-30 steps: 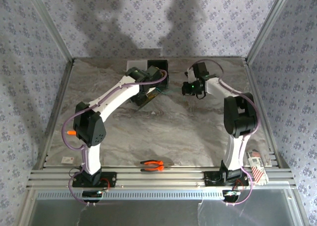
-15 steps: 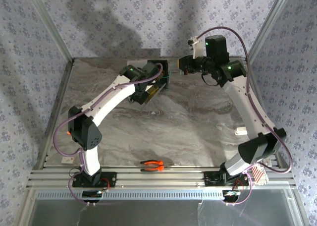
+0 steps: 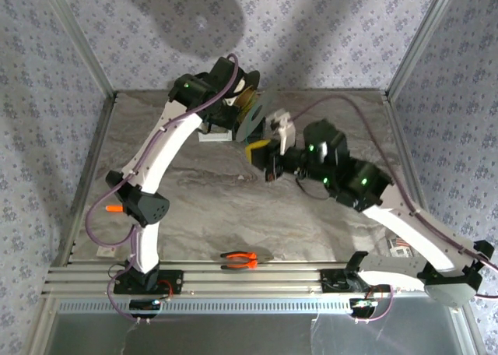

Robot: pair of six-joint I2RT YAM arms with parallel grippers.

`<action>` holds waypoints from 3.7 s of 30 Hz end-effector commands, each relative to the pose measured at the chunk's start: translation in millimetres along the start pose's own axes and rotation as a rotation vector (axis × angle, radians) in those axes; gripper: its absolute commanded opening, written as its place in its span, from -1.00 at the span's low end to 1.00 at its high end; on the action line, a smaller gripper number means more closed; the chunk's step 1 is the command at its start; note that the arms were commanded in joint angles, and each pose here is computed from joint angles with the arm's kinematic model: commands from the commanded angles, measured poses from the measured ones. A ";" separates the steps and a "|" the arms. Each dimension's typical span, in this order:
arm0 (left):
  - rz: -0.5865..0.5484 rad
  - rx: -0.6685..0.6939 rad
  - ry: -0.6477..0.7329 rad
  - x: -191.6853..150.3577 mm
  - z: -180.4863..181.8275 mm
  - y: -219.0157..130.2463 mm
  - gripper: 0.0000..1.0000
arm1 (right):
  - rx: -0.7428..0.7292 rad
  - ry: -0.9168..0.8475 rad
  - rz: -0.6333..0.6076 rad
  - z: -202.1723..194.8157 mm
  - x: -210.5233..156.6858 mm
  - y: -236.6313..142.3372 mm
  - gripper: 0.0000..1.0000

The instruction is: Wrap the cables

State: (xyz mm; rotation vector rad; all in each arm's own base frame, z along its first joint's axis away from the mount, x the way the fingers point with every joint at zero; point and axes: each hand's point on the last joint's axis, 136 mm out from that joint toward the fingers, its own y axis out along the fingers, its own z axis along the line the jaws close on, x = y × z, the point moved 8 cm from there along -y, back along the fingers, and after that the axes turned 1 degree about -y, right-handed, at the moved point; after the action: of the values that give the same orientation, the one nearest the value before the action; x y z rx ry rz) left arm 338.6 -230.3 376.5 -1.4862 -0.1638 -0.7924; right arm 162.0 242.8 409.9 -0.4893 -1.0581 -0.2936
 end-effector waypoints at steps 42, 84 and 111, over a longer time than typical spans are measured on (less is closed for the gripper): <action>-0.660 -1.008 -0.544 -70.6 75.3 -145.5 -1.00 | -0.071 0.386 0.156 -222.0 -115.1 51.0 -1.00; -0.222 -1.023 0.037 -155.3 -6.5 -122.0 -1.00 | 0.087 0.379 0.163 -348.6 13.0 79.2 -1.00; -0.156 0.206 -0.127 -111.3 49.2 -25.9 -1.00 | -0.254 0.424 0.160 -249.8 23.8 3.5 0.95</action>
State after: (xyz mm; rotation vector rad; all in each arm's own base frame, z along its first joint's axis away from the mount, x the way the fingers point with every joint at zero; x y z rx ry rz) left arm 244.5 -146.5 307.6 -1.4643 -0.2112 -0.7476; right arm 393.4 107.6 293.3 -0.7117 -0.5592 -0.3349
